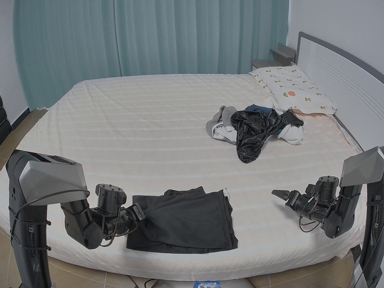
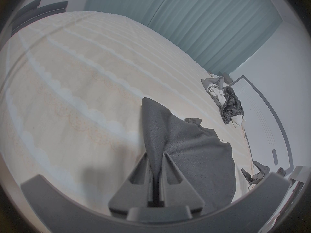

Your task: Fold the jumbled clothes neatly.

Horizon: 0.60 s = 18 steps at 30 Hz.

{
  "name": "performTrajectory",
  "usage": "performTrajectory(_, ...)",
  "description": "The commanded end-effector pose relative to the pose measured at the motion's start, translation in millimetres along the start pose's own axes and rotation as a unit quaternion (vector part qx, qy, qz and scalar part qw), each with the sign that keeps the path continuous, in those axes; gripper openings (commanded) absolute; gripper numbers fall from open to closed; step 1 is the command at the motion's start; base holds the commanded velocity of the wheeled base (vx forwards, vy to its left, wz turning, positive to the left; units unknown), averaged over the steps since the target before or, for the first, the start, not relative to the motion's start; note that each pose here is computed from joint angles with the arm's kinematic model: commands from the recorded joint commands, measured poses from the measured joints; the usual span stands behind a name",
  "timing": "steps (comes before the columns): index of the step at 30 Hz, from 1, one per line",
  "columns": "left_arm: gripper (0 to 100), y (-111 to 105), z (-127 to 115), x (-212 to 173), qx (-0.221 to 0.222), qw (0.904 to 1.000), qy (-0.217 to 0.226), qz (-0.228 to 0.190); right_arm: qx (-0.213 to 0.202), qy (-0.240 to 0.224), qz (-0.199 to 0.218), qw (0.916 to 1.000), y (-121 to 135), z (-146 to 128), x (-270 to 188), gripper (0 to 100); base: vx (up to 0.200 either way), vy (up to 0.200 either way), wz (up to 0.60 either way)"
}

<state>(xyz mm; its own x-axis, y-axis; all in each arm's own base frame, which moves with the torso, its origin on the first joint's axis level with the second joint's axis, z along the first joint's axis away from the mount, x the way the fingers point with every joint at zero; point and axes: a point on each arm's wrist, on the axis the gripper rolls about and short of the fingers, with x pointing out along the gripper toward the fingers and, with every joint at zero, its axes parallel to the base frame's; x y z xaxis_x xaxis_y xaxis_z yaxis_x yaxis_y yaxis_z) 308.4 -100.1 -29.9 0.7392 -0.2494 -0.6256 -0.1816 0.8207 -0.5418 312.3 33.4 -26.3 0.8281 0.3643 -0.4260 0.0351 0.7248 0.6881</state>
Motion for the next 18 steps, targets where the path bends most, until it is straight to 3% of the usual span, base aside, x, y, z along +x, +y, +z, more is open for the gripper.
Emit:
performTrajectory(1, 0, -0.7, 3.7, -4.1, -0.002, 1.0000, -0.006, -0.002, -0.001, 0.001, 0.002, 1.0000, 1.2, -0.5, -0.1, 100, 0.000, 0.200, 0.00)
performTrajectory(18, 0, 5.9, 3.0, -7.1, -0.008, 0.9999, -0.003, 0.009, -0.002, 0.002, 0.004, 1.0000, 2.8, -1.1, -0.3, 100, 0.000, 0.200, 0.00)
